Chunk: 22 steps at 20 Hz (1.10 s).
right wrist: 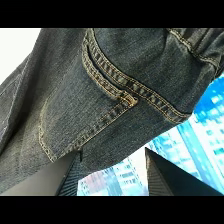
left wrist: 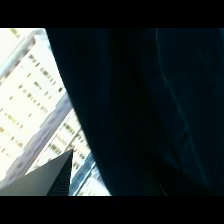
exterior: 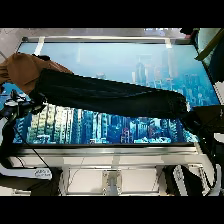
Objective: Fold the clothes and pants, and hang the long-sleeved shirts on hangers.
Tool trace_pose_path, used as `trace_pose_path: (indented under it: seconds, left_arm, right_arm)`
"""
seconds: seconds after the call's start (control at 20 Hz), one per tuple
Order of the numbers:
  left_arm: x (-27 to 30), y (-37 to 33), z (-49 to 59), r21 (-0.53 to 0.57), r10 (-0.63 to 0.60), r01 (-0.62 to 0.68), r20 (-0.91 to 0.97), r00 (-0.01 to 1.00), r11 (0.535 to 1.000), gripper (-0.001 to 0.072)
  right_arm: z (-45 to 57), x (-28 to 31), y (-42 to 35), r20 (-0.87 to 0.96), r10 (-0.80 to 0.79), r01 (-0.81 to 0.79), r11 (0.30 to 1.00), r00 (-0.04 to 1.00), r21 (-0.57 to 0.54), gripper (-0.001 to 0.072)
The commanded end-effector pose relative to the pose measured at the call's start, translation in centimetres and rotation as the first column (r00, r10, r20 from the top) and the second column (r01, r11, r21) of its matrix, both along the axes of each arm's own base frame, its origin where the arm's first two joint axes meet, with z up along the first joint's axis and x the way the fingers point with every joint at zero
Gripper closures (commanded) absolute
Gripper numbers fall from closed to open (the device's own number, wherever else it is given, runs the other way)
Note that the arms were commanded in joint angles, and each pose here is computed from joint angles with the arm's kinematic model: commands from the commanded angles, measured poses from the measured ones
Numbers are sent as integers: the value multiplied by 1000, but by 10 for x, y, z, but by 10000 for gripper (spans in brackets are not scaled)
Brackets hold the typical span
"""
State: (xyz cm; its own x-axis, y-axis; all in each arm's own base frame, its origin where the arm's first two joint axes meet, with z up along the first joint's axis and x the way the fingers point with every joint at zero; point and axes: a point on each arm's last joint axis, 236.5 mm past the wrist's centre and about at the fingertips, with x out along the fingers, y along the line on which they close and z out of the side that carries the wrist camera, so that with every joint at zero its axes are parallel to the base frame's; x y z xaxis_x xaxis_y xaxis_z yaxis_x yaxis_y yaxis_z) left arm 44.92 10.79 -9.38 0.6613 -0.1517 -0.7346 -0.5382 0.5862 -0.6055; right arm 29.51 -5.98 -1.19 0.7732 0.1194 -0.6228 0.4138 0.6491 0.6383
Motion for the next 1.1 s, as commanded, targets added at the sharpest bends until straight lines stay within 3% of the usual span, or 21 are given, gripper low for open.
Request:
trace_pose_path:
  seconds: [0.0,0.1,0.25,0.3,0.35,0.6,0.75,0.85,0.95,1.05]
  left_arm:
    - [11,3,-11,-23,9,-9,-2,1000,1000,219]
    - [24,1,-10,-22,4,-3,25,1000,1000,222]
    - [42,-12,-10,-23,-24,25,41,999,999,369]
    - [46,-18,-11,-23,-37,38,43,998,999,463]
    - [48,-21,-9,-20,-47,48,47,998,999,665]
    - [48,-6,40,-16,-44,46,126,991,999,685]
    - [37,7,76,55,-86,78,163,983,995,686]
    - [29,7,88,130,-145,126,153,978,984,686]
    - [26,2,92,127,-166,147,151,975,981,685]
    - [27,-3,91,123,-177,159,148,973,980,685]
  right_arm:
    - [1,0,0,3,-1,1,1000,1000,4,256]
    - [1,0,0,4,-2,2,1000,1000,6,256]
    - [2,1,1,8,-6,6,1000,1000,13,257]
    - [3,2,1,13,-9,9,1000,1000,19,257]
    - [4,3,1,16,-11,11,1000,1000,23,257]
    - [23,7,-10,18,20,-19,998,1000,-62,257]
    - [-7,-15,-4,-84,-17,20,999,996,38,256]
    - [-32,-26,-13,-110,-141,152,982,984,107,246]
    - [-49,-27,-17,-113,-225,243,954,968,174,233]
    - [-62,-23,-9,-132,-184,207,960,974,189,155]
